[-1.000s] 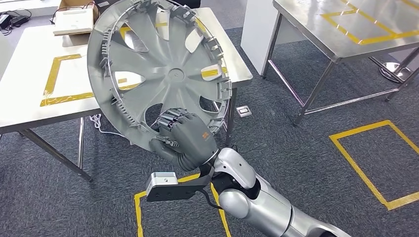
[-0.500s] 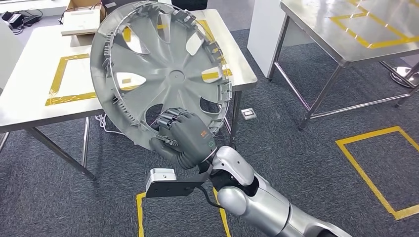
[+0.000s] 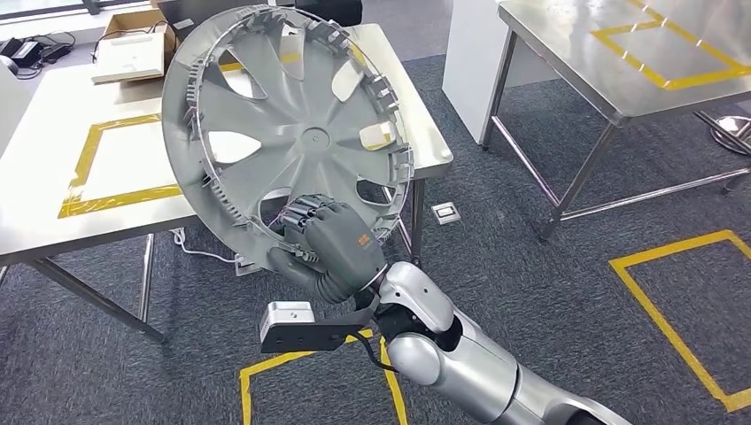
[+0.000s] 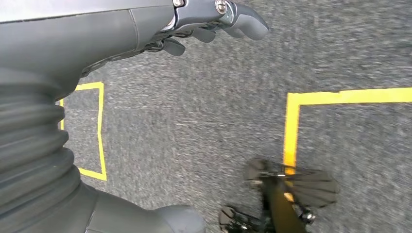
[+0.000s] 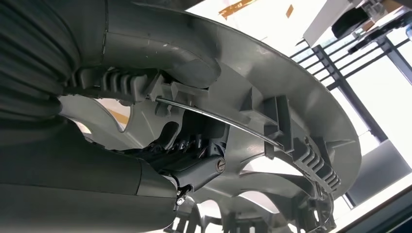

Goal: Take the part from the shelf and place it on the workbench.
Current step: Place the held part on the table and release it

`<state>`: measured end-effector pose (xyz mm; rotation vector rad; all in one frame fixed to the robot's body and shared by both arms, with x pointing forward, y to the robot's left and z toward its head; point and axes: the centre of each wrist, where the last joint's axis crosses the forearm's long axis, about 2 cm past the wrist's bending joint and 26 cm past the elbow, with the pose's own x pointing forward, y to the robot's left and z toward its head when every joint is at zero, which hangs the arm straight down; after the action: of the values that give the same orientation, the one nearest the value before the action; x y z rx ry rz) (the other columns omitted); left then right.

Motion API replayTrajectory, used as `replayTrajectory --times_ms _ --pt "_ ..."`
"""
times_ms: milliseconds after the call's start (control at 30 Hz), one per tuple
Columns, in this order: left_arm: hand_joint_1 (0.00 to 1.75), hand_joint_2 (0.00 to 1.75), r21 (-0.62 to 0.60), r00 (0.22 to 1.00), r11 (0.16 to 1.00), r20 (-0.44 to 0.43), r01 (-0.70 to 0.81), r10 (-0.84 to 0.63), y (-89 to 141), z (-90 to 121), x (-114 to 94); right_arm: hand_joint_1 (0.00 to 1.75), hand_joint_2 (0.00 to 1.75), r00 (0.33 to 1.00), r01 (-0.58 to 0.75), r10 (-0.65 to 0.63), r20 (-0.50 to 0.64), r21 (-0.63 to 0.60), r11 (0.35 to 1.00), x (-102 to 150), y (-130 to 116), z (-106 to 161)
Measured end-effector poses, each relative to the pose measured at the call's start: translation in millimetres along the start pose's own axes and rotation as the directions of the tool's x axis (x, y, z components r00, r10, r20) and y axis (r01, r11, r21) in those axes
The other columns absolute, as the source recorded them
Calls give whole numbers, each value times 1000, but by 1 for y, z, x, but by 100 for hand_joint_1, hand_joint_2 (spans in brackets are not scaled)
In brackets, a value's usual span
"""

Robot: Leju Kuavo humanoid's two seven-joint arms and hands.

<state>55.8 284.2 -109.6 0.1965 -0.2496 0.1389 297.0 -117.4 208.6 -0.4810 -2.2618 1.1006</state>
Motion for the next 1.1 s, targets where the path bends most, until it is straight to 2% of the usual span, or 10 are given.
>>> replayTrajectory --times_ms 500,833,967,1100 --pt "0 175 2 1000 1000 -9 -7 7 0 1 -5 175 175 1000 -1 1 -6 6 1000 -2 1 2" --pt "0 175 -15 1000 1000 26 -7 7 -3 0 3 175 175 1000 -6 6 -14 8 1000 -5 -1 -1" --pt "0 175 -17 1000 1000 27 7 -7 -2 0 3 175 175 999 -6 8 -46 51 999 -15 -4 -14" --pt "0 175 -21 999 1000 32 23 -22 -2 0 6 175 175 997 -22 30 -77 97 995 -31 -11 -40"
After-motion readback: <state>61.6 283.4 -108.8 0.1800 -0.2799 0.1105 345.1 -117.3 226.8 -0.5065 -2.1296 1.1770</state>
